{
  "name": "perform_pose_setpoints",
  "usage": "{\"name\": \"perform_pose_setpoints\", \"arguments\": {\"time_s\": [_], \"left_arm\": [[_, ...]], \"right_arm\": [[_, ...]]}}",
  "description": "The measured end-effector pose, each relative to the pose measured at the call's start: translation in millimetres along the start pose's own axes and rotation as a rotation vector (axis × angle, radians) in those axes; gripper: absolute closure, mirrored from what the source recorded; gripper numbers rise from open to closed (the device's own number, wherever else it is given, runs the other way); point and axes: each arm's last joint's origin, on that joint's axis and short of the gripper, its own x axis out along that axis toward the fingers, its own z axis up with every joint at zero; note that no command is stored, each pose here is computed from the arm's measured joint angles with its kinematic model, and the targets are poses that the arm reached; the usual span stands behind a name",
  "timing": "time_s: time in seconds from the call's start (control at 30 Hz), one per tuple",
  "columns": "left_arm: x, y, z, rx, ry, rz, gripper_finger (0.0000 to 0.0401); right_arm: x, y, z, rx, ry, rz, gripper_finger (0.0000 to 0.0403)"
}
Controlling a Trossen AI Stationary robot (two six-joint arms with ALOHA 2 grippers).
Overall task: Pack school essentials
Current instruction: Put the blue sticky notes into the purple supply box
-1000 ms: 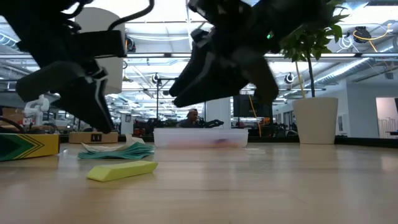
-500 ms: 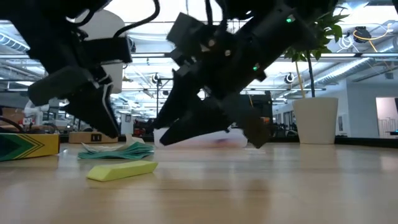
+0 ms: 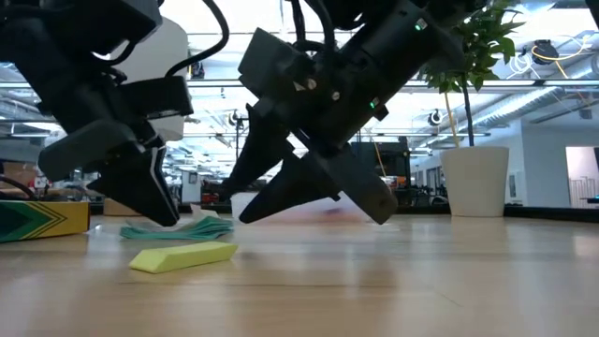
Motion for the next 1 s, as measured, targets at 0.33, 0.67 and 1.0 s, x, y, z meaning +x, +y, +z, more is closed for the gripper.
{"name": "perform_pose_setpoints", "arguments": {"time_s": [0.33, 0.67, 1.0], "left_arm": [[5, -2, -5, 0.055, -0.106, -0.117, 0.0311], [4, -5, 1, 0.130, -0.176, -0.148, 0.0311], [-21, -15, 18, 0.141, -0.271, -0.166, 0.0311]], "right_arm": [[5, 9, -1, -0.055, 0.034, -0.004, 0.0161], [4, 13, 1, -0.188, 0.044, -0.012, 0.0167], [3, 16, 2, -0.208, 0.045, -0.004, 0.0167]]}}
